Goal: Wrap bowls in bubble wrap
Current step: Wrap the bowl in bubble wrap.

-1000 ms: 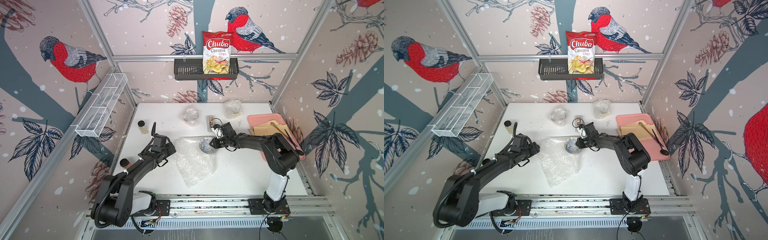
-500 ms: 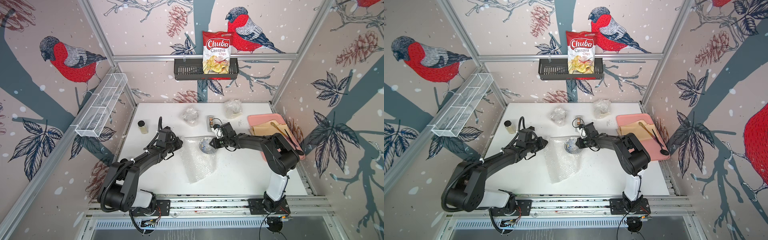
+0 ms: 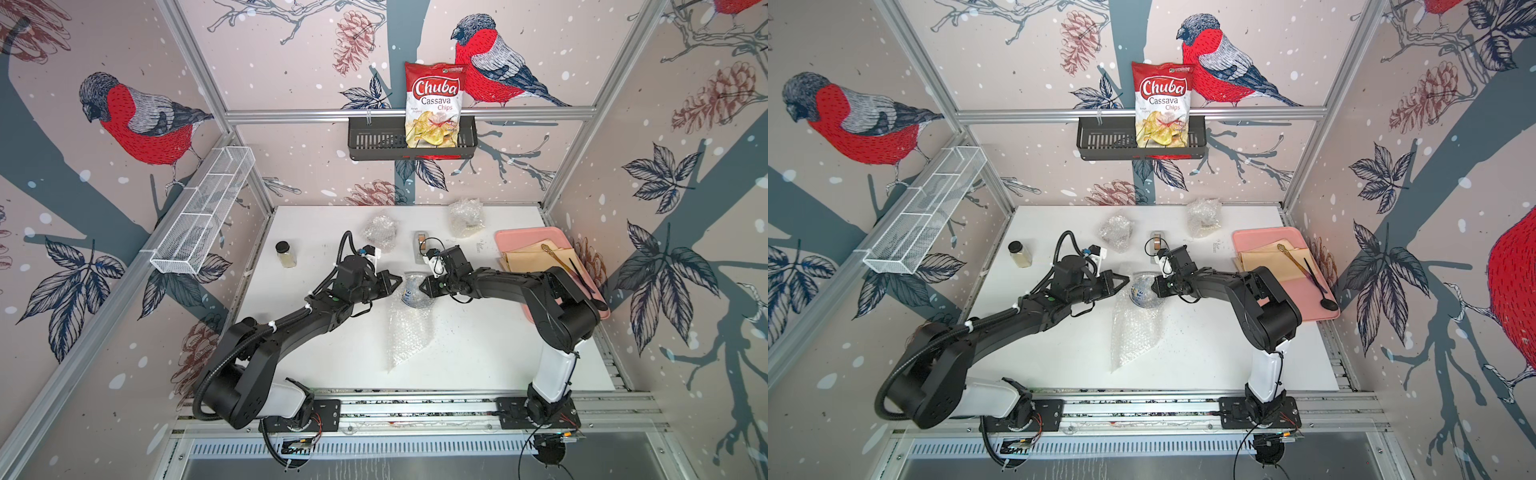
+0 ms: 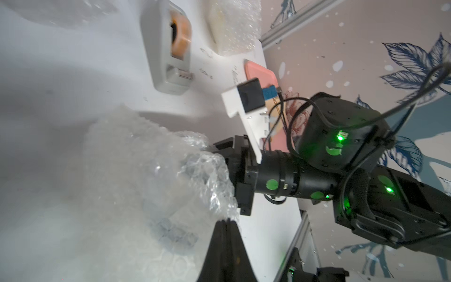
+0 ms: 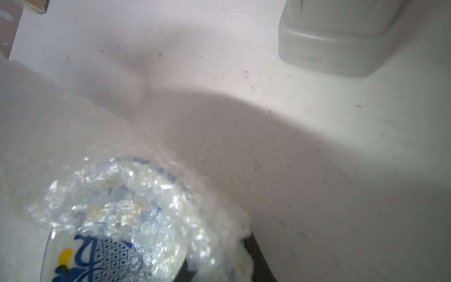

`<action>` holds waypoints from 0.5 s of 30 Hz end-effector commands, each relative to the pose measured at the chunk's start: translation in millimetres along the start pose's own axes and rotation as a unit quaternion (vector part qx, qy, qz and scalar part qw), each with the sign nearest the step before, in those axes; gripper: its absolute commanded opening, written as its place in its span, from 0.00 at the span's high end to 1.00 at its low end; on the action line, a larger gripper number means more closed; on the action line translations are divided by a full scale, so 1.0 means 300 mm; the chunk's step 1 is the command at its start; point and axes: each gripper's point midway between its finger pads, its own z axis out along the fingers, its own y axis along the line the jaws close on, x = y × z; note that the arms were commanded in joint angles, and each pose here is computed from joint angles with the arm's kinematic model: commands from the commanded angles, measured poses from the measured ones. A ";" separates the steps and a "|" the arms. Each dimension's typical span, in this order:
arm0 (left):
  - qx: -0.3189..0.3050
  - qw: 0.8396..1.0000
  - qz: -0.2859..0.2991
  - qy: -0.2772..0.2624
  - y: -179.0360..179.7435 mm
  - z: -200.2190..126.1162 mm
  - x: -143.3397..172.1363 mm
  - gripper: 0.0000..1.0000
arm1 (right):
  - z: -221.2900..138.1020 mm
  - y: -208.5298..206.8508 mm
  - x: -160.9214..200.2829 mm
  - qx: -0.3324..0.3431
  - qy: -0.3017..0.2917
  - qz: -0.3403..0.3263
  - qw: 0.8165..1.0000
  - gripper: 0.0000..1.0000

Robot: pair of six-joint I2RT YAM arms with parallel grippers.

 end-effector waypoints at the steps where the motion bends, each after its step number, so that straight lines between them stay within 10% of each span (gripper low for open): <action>1: 0.097 0.995 0.011 0.019 -0.156 0.039 0.014 1.00 | 0.001 -0.001 0.017 0.001 0.007 -0.002 1.000 0.77; 15: 0.073 0.994 -0.002 0.081 -0.102 0.183 0.179 1.00 | -0.039 0.021 0.003 -0.023 -0.001 0.002 1.000 0.70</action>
